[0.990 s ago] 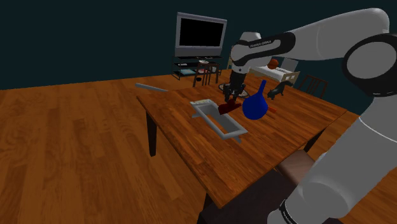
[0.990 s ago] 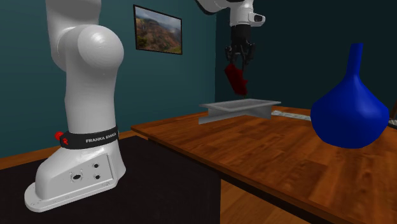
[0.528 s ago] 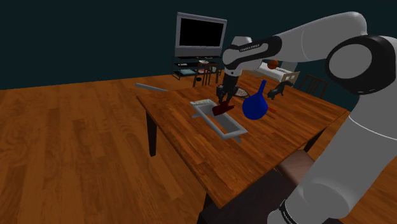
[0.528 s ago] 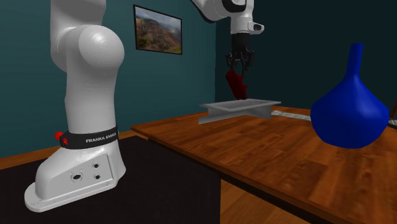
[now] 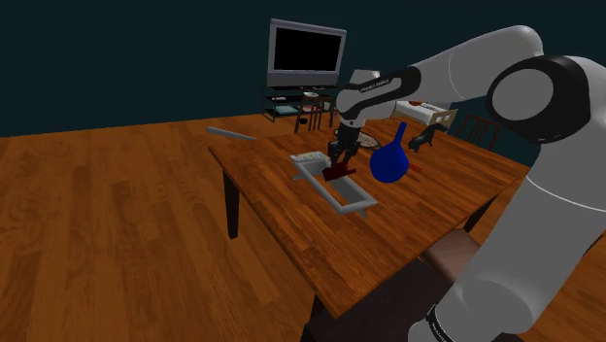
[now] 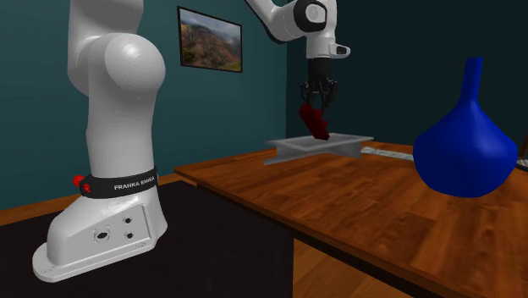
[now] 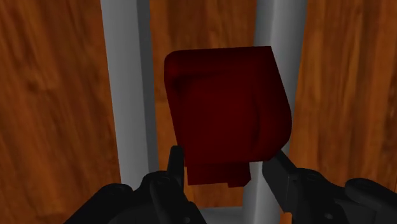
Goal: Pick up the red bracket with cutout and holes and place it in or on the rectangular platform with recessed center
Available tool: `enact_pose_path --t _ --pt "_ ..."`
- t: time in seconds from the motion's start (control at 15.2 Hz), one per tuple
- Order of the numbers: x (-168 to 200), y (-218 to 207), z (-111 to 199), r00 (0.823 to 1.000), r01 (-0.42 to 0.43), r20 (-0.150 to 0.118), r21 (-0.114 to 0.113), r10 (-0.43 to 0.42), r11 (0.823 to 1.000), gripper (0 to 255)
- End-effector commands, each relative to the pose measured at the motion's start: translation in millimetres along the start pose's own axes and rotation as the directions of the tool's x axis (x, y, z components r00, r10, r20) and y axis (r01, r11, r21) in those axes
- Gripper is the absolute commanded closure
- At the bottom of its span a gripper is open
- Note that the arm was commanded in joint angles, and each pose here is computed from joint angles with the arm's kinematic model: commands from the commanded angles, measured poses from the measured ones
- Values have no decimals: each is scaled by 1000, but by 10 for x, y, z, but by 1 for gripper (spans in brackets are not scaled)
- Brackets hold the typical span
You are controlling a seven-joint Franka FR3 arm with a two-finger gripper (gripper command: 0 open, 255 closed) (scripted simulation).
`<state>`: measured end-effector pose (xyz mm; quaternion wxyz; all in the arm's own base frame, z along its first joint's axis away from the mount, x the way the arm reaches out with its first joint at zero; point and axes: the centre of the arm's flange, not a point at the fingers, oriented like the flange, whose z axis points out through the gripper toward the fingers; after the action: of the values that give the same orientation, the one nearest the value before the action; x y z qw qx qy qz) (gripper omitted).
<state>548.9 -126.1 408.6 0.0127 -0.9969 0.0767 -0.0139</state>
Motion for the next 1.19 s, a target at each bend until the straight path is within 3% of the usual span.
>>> enact_pose_path --t 0.0,0.26,0.73,0.79,1.12 --pt "-5 8 139 1000 -1 4 -1 1 1000 255" --pt "-9 13 315 1000 -1 4 -1 1 1000 255" --pt "-9 13 315 1000 -1 4 -1 1 1000 255" --pt "-17 -6 324 1000 -1 5 -1 1 1000 0" --pt "-9 13 316 1000 -1 4 -1 1 1000 0"
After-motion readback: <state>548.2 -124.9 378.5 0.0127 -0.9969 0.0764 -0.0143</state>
